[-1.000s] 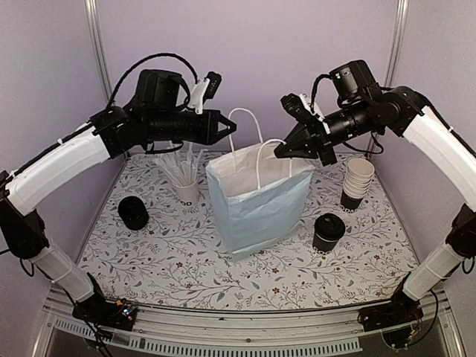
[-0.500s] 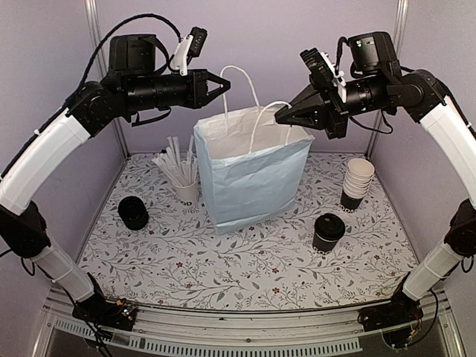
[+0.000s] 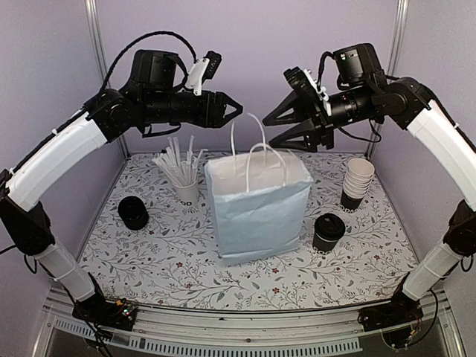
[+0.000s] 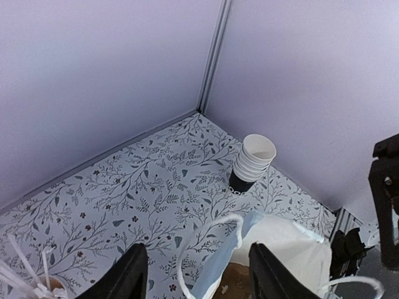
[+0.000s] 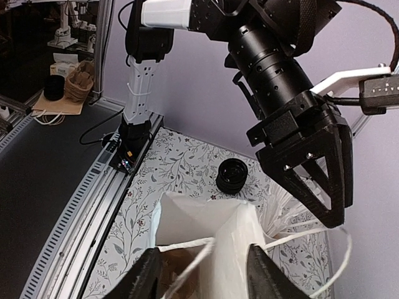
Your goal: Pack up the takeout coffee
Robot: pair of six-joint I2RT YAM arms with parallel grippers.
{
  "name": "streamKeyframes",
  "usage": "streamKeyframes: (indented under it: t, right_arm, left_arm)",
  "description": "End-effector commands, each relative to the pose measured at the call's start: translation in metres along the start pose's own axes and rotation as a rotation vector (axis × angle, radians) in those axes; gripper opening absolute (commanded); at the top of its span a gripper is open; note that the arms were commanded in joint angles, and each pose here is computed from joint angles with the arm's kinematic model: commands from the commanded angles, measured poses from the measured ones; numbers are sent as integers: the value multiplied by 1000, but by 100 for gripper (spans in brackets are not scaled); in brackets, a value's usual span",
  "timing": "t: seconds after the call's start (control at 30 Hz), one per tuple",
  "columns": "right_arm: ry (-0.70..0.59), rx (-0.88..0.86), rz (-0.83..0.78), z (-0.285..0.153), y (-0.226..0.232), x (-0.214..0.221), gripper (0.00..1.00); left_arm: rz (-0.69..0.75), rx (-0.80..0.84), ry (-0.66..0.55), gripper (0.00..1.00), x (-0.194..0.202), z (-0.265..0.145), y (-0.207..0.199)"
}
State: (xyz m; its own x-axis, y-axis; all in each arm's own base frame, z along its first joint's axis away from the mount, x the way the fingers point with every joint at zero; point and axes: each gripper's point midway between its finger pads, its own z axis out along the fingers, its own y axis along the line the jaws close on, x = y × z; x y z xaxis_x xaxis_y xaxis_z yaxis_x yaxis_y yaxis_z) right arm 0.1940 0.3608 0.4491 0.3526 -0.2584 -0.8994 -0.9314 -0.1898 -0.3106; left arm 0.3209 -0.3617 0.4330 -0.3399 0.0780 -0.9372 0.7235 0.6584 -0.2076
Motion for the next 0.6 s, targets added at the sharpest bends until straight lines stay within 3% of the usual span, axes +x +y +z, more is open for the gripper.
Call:
streamKeyframes:
  t: [0.0,0.07,0.17,0.33,0.47,0.57]
  right_arm:
    - [115,44,29,14,-4,57,61]
    - [125,27,30,11,8,67,70]
    - [131,22,31,5,19,70,75]
    - [155,54,13,-13,31,66,75]
    - [217,112,41,-33,39,80,74]
    - [300,171,129,-53,37,115,73]
  left_arm:
    - [-9,-164,113,64,47,13,40]
    - [-20,-152,146,68,61,14,39]
    - [-25,-119,117,70,54,2,32]
    - [-28,-33,46,71,39,-28,14]
    - [-34,28,85,71,60,-34,5]
    - [-45,29,128,69,83,-30,7]
